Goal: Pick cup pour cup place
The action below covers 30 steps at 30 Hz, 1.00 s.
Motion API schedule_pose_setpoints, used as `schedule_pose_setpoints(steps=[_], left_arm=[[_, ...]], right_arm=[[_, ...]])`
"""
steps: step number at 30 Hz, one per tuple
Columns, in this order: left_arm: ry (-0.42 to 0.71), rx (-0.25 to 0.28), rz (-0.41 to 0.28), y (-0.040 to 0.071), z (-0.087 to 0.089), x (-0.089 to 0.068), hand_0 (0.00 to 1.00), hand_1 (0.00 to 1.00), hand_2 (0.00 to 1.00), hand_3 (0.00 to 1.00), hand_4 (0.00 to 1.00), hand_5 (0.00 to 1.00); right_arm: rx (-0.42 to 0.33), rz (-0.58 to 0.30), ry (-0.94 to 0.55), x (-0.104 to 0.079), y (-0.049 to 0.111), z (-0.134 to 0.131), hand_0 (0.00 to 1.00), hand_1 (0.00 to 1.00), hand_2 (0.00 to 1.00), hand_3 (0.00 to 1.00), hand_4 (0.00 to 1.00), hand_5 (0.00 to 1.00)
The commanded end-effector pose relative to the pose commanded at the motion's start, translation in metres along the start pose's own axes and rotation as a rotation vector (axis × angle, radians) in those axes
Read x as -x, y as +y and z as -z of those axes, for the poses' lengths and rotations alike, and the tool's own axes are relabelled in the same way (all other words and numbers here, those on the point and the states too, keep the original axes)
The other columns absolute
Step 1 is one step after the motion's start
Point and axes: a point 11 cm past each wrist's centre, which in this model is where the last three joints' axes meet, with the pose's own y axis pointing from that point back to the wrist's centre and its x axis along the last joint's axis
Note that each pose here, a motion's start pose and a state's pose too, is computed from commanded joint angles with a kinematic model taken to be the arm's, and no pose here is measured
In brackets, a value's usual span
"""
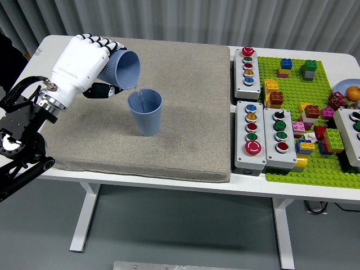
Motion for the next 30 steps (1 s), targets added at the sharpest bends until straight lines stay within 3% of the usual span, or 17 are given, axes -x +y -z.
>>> schedule_pose_setpoints(steps=[30], left_arm=[[-0.097,0.047,0.030,-0.0048,0.0022,-0.0095,0.467,0.496,0.631,0.573,0.772,0.209]], right_arm=[[-0.003,-0.003,-0.008,-0.0003,0.0000,0.0005,0.701,0.625,0.560,0.564,0.002,0.012]])
